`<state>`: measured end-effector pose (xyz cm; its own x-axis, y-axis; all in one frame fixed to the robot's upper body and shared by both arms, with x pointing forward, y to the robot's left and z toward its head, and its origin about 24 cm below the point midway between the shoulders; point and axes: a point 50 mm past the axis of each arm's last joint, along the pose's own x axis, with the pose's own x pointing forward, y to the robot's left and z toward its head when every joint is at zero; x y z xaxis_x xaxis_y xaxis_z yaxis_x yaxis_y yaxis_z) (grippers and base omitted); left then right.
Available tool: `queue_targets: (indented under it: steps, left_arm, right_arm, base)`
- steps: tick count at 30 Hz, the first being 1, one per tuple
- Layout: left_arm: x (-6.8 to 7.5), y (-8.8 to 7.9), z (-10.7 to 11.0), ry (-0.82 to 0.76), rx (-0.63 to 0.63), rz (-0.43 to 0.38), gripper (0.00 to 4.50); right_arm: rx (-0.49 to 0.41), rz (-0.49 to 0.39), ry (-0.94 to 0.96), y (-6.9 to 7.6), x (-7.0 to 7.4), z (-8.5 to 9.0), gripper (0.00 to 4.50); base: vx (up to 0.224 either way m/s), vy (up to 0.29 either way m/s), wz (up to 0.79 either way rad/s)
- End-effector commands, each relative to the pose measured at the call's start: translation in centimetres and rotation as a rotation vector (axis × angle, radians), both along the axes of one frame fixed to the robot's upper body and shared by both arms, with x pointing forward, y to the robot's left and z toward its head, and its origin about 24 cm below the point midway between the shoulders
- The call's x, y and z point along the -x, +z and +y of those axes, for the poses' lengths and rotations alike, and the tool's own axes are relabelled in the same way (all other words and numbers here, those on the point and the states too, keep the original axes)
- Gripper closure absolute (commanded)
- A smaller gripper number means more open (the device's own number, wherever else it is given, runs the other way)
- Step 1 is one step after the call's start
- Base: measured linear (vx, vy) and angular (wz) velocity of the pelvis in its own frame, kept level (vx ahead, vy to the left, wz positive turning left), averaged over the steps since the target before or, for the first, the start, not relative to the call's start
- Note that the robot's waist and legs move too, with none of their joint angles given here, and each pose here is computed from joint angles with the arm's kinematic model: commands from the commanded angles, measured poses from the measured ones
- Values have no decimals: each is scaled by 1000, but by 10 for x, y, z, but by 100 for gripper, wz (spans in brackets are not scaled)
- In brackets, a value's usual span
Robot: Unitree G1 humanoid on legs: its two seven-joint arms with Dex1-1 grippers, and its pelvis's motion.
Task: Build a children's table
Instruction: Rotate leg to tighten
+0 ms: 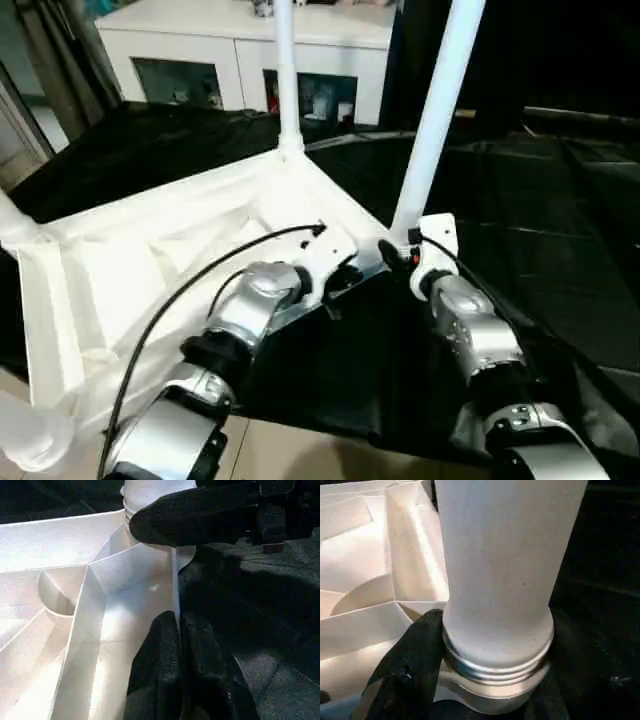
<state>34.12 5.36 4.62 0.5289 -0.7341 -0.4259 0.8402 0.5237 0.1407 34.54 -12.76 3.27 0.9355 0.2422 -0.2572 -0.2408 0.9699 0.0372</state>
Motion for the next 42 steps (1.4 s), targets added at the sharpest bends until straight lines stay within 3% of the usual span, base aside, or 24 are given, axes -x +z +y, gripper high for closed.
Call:
queue_targets:
  steps: [1, 4, 8, 16, 21, 26, 27, 29, 37, 42]
  left_arm:
    - [3, 1, -12, -14, 40, -11, 450]
    - [2, 2, -5, -28, 46, -12, 450]
    - [3, 3, 11, -71, 57, -6, 450]
    - [15, 5, 33, -223, 96, 21, 450]
    - [28, 6, 38, -336, 110, 63, 450]
    - [30, 4, 41, -332, 102, 69, 450]
    - [30, 4, 42, -330, 99, 69, 450]
    - [30, 4, 43, -325, 99, 70, 450]
    - [31, 5, 46, -318, 98, 72, 450]
    - [31, 4, 47, -307, 96, 74, 450]
  right_arm:
    - [-76, -16, 131, 2, 5, 30, 103]
    - [-93, -39, 156, 6, 4, 24, 85]
    - [-74, -53, 326, 12, 8, 9, 48]
    - [31, -21, 578, 18, 21, -29, 48]
    - [47, -13, 649, 22, 23, -35, 48]
    - [69, 6, 683, 19, 24, -34, 48]
    - [77, 9, 690, 18, 25, -33, 73]
    - [80, 19, 704, 16, 26, -33, 73]
    - [96, 43, 726, 12, 29, -35, 158]
    - [111, 64, 729, 7, 32, -37, 180]
  base:
    - [0, 0, 0]
    - [0, 0, 0]
    - [0, 0, 0]
    - [0, 0, 0]
    - [0, 0, 0]
    - [0, 0, 0]
    - [0, 0, 0]
    - [0, 0, 0]
    - [0, 0, 0]
    - [0, 0, 0]
